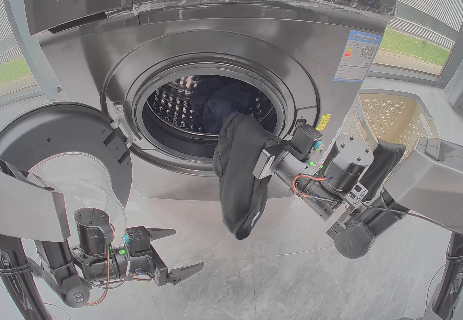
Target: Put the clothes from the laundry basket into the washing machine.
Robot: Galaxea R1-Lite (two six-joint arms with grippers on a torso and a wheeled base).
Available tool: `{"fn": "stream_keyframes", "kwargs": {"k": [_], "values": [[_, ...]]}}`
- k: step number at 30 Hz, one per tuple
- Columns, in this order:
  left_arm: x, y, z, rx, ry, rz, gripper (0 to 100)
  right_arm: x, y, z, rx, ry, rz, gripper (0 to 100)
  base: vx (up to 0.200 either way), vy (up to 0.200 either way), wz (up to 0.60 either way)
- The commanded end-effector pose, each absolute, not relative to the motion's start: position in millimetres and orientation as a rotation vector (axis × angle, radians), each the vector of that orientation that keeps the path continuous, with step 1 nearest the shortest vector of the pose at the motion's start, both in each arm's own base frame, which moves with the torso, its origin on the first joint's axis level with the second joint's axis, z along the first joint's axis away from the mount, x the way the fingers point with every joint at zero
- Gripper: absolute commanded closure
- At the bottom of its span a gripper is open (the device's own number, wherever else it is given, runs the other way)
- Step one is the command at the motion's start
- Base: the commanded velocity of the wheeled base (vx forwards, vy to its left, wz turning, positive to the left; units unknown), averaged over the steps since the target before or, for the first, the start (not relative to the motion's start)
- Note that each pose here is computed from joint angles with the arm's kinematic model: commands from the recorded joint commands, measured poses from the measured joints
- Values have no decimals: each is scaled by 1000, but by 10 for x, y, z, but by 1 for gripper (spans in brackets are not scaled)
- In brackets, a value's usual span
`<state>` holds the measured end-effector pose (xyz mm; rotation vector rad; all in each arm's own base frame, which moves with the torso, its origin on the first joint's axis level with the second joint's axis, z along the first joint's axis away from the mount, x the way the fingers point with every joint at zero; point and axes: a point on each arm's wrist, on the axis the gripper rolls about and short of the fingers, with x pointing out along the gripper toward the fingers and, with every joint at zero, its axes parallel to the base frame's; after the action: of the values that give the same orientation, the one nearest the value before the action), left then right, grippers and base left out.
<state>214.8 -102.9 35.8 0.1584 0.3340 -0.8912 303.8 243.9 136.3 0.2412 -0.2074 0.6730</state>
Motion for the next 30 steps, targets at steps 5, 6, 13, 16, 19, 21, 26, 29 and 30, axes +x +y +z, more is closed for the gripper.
{"fn": "stream_keyframes", "kwargs": {"k": [5,6,13,16,19,21,26,29,30], "values": [[2230,-1094,364,159,306,-901,0,2993,2505,1334,242,-198,693,100,0,0,0],[2272,-1111,394,156,284,-893,0,2966,2537,1334,242,-197,703,100,0,0,0],[2487,-1378,616,105,146,-914,0,2835,2676,1301,239,-180,751,100,0,0,0],[2610,-1591,739,51,80,-905,0,2817,2717,1274,239,-174,762,100,0,0,0],[2687,-1733,775,19,52,-891,0,2808,2759,1211,235,-158,770,100,0,0,0],[2729,-1768,777,15,41,-887,0,2782,2793,1194,235,-154,781,100,0,0,0],[2798,-1829,766,12,26,-891,0,2778,2815,1188,235,-154,785,100,0,0,0],[2818,-1841,751,8,28,-891,0,2781,2818,1176,234,-151,785,100,0,0,0],[2833,-1845,728,12,31,-890,0,2776,2822,1178,235,-152,787,100,0,0,0]]}}
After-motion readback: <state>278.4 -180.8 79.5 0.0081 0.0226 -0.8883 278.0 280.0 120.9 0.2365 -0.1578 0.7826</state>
